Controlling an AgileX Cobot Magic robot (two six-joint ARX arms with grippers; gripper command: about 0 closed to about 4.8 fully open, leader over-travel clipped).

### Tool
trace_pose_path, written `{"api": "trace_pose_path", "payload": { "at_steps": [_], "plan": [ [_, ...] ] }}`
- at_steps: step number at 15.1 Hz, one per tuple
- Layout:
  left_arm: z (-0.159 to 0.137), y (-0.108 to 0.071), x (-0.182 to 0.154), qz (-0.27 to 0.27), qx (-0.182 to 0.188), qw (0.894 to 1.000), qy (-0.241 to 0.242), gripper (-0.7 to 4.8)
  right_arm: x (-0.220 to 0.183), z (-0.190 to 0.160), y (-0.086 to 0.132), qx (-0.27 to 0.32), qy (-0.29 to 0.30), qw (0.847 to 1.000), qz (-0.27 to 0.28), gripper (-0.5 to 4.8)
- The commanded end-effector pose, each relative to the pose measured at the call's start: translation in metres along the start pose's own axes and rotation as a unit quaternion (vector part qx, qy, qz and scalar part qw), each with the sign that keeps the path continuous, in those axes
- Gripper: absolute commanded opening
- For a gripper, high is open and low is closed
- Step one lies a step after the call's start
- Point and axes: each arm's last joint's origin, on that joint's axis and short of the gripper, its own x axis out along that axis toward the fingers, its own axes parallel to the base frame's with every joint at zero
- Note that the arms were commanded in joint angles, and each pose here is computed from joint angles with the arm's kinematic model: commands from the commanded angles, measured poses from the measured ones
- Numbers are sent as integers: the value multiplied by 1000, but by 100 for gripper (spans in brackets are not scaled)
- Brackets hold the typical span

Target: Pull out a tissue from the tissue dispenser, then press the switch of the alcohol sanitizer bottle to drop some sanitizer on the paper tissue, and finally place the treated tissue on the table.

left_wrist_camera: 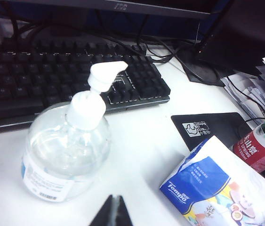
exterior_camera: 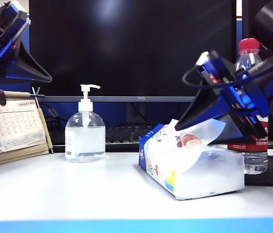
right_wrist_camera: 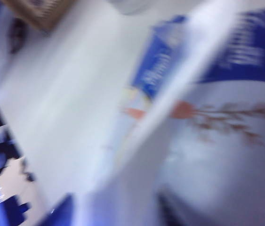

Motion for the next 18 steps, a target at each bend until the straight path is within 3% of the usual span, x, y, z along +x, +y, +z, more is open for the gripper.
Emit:
{"api": "trace_pose_path", "payload": {
  "at_steps": [1,6,11,14,18],
  "plan": [
    [3,-1,-1,-5,8,1000,-7,-5,-1,4,0,-27,-21,999,-28,63],
    [3,-1,0,-5,10,1000,-11,-5,-1,5,-1,-30,-28,999,-35,-1],
    [3,-1,-1,-5,10,1000,-11,-5,6,1,-7,-17,-17,999,-38,0],
    [3,-1,-1,-4,9,1000,-10,-5,15,0,-12,5,-12,1000,-4,27],
    [3,-1,-1,-4,9,1000,-10,-5,15,5,-9,0,-27,999,26,-1]
  ]
}}
